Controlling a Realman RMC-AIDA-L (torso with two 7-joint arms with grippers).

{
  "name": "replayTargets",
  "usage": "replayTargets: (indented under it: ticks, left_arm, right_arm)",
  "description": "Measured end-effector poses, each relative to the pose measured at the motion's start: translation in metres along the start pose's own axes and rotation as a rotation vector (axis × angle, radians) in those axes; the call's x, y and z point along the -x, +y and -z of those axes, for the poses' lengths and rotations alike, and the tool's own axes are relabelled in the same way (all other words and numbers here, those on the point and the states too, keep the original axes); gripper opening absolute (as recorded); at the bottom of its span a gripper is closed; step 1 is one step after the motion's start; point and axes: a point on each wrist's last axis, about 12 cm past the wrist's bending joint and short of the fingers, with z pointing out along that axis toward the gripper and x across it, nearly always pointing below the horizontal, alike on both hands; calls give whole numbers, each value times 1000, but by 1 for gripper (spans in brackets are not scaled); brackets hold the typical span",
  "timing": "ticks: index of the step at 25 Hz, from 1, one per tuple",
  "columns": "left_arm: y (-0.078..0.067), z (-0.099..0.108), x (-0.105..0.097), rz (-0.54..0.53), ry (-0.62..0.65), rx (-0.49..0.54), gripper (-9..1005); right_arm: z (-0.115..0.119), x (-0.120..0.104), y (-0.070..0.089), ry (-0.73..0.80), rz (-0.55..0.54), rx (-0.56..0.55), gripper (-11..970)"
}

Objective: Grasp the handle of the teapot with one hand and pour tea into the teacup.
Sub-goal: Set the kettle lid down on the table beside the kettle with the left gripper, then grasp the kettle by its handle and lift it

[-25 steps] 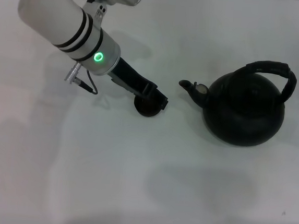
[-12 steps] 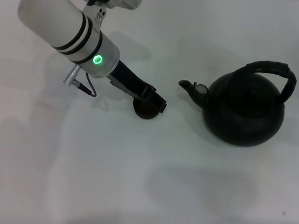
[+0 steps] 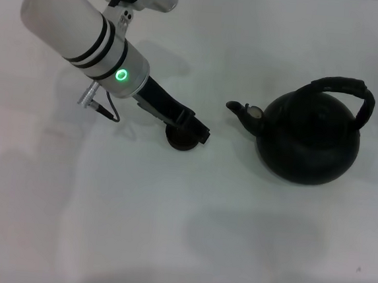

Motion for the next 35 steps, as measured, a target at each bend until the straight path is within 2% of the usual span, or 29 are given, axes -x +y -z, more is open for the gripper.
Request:
replayTargets:
  ticks: [6, 13, 17, 23, 31, 35]
  left_arm:
    - [-1, 3, 3, -4, -9, -6, 811]
    - [-2, 5, 4, -6, -13, -10, 812]
    - [4, 8, -1, 16, -11, 6, 811]
    - [19, 25, -11, 44, -71, 49, 811]
    - [20, 52, -25, 23, -170, 42, 812]
    - [23, 63, -43, -34, -294, 31, 812]
  right_arm:
    - [0, 0, -1, 1, 2, -2, 811]
    - [-1, 1, -2, -1, 4, -6, 811]
    - [0, 1, -3, -2, 4, -11, 810]
    - [1, 0, -4, -1, 5, -15, 810]
    - [0, 2, -7, 1, 14, -17, 810]
    - [-1, 2, -6, 0, 14, -16, 810]
